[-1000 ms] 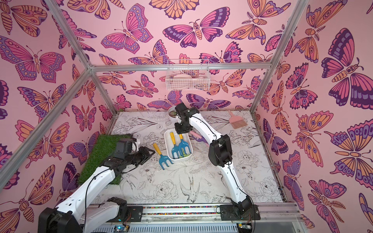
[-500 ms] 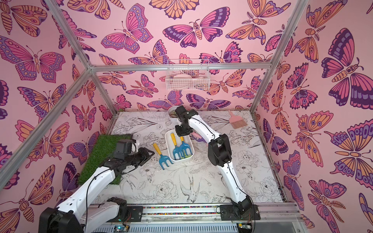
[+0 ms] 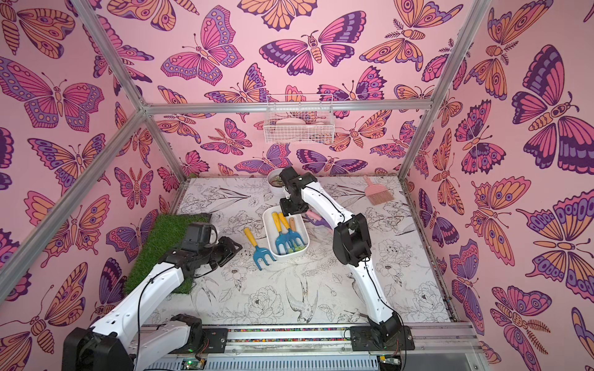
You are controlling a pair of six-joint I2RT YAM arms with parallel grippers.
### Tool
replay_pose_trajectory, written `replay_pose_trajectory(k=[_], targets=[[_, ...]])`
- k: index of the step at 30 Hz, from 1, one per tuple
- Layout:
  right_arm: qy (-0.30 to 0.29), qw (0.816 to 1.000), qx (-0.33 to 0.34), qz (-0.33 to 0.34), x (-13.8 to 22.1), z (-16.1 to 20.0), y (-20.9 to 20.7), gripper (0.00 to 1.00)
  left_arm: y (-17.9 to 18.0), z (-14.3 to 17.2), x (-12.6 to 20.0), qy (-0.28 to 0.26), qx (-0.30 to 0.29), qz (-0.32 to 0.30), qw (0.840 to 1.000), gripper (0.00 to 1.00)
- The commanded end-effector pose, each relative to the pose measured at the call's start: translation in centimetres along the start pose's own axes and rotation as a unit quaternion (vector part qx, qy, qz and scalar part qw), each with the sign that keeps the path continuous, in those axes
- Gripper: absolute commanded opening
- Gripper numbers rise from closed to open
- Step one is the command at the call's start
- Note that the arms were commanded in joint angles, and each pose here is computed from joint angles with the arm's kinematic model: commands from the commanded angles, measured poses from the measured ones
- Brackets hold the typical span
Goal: Put the rake into the storage box
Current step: Place the rake in the storage box, then pick up the rake at the center of the board.
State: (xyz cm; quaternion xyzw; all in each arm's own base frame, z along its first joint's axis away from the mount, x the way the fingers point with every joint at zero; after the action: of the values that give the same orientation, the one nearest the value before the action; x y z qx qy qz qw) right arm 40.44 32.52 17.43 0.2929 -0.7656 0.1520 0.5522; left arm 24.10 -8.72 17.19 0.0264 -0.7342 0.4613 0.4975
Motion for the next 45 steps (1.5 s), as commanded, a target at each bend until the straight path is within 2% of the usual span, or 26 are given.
replay_pose_trajectory(k=[1, 8, 15, 18, 23, 30, 34, 35, 45], targets=[[-0.049, 0.998, 0.009, 0.035, 5.2, -0.5, -0.1, 0.56, 0.3, -0.8, 0.5, -0.021, -0.011, -0.035, 0.999, 0.43], [-0.101, 0.992, -0.002, 0.080, 9.2, 0.5, -0.9, 0.54, 0.4, -1.5, 1.2, -0.049, -0.031, -0.066, 0.996, 0.43], [-0.156, 0.974, -0.033, 0.163, 13.0, 2.6, -2.6, 0.64, -0.8, -2.5, 1.5, -0.058, -0.055, -0.080, 0.994, 0.43], [-0.154, 0.971, -0.031, 0.178, 13.4, 3.8, -2.8, 0.69, -1.7, -3.0, 1.3, -0.056, -0.063, -0.079, 0.993, 0.43], [-0.103, 0.982, -0.028, 0.158, 13.3, 6.2, -2.5, 0.70, -2.8, -3.8, 0.3, -0.049, -0.066, -0.086, 0.993, 0.43], [-0.113, 0.987, -0.025, 0.114, 13.0, 9.3, -1.7, 0.77, -2.6, -5.0, -2.9, -0.042, -0.050, -0.137, 0.988, 0.46], [-0.128, 0.988, -0.025, 0.080, 12.3, 10.5, -1.1, 0.82, -2.9, -5.3, -5.0, -0.019, -0.042, -0.152, 0.987, 0.46], [-0.141, 0.987, -0.029, 0.074, 13.1, 10.9, -0.9, 0.82, -3.0, -5.4, -5.6, -0.013, -0.041, -0.154, 0.987, 0.47], [-0.092, 0.994, -0.050, 0.025, 10.2, 13.0, -0.1, 0.80, -3.9, -5.4, -10.6, 0.019, -0.058, -0.191, 0.980, 0.44]])
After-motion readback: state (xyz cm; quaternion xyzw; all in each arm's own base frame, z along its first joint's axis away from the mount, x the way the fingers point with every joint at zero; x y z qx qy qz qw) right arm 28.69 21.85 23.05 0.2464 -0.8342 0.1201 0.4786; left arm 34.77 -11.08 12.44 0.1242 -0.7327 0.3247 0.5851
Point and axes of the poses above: each gripper's point midway between its finger pads, its own x axis back along the fingers, its own y axis along the line the jaws close on, z = x × y, the point moved 6 cm from there along x, back along the fingers, and after that the axes turned 13 degrees about x, right-handed, at the moved point
